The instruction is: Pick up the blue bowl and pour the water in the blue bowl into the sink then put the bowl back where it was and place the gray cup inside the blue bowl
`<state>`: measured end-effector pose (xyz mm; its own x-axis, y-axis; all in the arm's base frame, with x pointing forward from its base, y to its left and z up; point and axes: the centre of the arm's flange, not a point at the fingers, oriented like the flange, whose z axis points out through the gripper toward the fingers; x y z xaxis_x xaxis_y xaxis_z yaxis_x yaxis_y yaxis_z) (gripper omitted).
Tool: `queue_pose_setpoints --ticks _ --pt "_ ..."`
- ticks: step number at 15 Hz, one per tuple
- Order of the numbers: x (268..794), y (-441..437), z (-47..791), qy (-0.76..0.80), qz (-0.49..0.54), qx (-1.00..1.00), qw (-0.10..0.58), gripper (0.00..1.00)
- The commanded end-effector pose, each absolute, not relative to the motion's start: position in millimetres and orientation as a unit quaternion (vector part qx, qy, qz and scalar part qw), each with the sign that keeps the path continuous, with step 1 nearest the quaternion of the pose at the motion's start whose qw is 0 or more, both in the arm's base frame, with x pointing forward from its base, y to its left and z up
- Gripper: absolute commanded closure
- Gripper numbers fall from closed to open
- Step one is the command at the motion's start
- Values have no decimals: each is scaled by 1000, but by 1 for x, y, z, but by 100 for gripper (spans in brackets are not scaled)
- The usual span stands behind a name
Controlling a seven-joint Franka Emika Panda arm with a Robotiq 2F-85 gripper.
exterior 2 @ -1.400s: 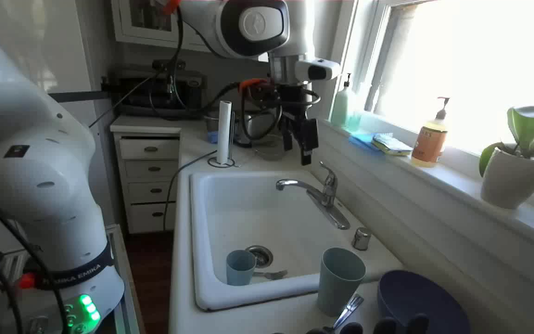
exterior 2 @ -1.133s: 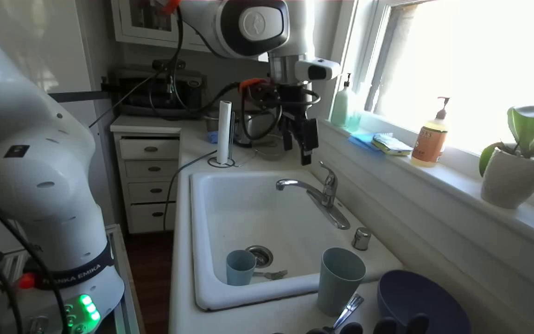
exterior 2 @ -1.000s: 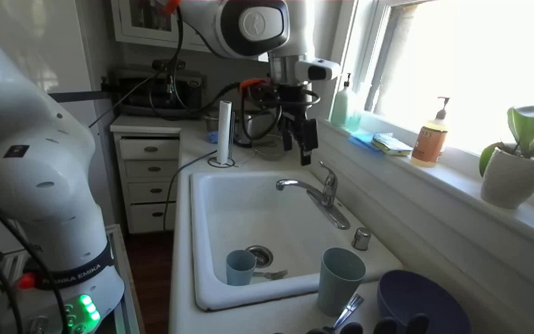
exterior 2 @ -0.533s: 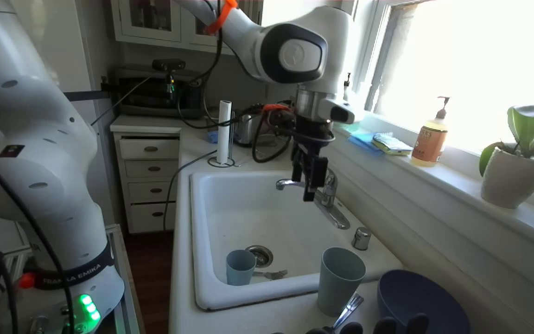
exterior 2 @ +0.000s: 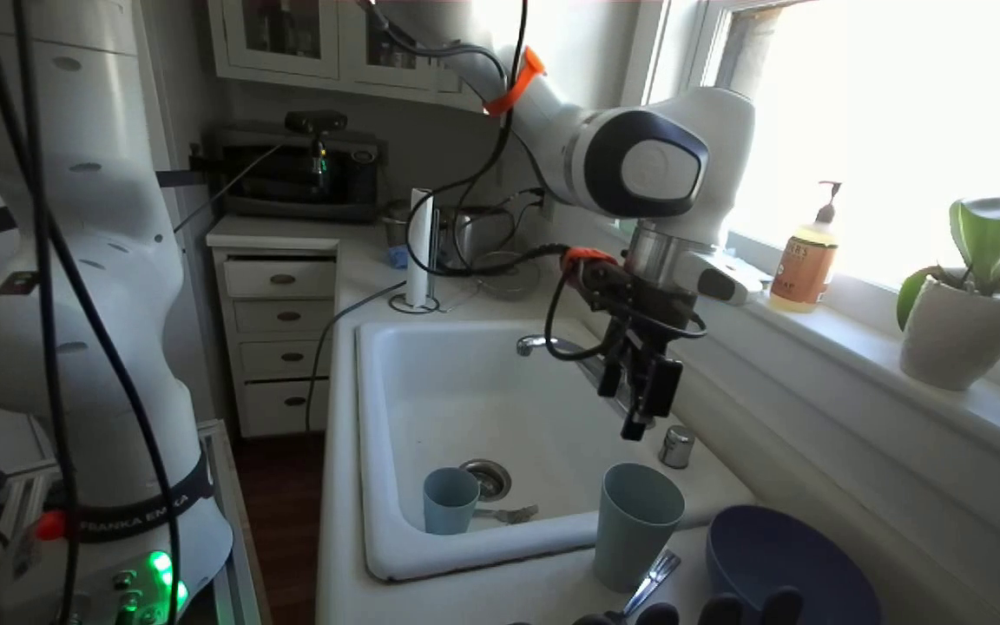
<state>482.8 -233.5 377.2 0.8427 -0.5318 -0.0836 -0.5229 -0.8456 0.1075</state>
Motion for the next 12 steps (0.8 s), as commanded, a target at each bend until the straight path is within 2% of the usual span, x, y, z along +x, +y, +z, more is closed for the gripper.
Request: queue_pose_setpoints --ticks 1,7,12 --pt "503 -259 375 -281 -72 956 45 0" --pt "509 -279 362 -289 -77 954 38 0" --pt "510 -271 395 -258 -32 965 37 0"
